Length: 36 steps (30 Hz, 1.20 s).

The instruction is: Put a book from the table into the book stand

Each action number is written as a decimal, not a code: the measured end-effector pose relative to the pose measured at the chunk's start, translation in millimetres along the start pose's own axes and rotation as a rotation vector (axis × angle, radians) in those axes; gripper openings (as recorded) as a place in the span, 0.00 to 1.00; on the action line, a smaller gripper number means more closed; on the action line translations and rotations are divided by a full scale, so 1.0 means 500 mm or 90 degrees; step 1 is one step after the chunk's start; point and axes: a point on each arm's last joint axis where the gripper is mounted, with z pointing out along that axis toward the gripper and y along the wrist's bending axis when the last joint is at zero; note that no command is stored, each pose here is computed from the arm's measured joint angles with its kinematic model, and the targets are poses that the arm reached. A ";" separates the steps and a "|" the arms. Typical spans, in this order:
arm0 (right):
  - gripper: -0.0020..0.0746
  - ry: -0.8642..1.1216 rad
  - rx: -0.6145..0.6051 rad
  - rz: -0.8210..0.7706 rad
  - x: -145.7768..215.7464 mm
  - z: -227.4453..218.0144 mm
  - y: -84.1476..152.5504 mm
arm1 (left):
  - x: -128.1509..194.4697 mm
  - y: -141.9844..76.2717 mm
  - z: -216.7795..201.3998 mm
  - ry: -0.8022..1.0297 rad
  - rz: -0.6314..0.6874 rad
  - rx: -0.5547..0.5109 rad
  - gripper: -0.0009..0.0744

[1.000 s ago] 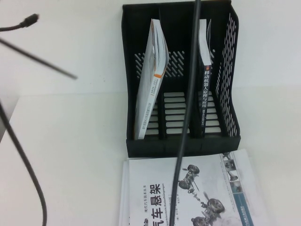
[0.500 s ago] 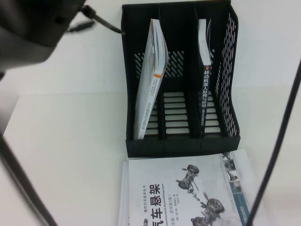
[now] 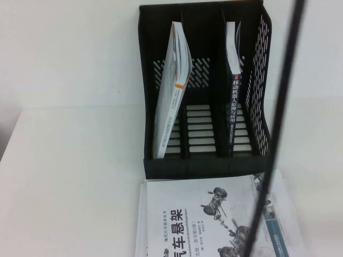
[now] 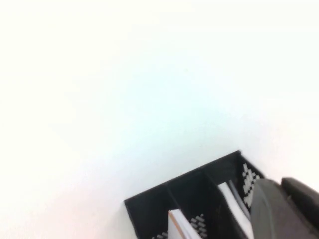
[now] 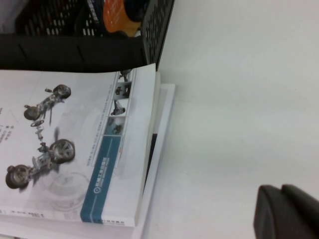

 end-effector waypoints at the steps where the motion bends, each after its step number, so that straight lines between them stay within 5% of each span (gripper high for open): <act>1: 0.03 0.001 0.000 0.000 0.001 0.001 0.000 | -0.004 0.009 -0.012 -0.006 -0.007 0.006 0.01; 7: 0.03 0.001 0.000 0.000 0.001 0.001 0.000 | -0.021 0.048 -0.061 -0.033 -0.033 0.022 0.01; 36: 0.03 0.001 0.000 0.000 0.001 0.001 0.000 | -0.025 0.061 -0.068 -0.046 -0.034 -0.005 0.01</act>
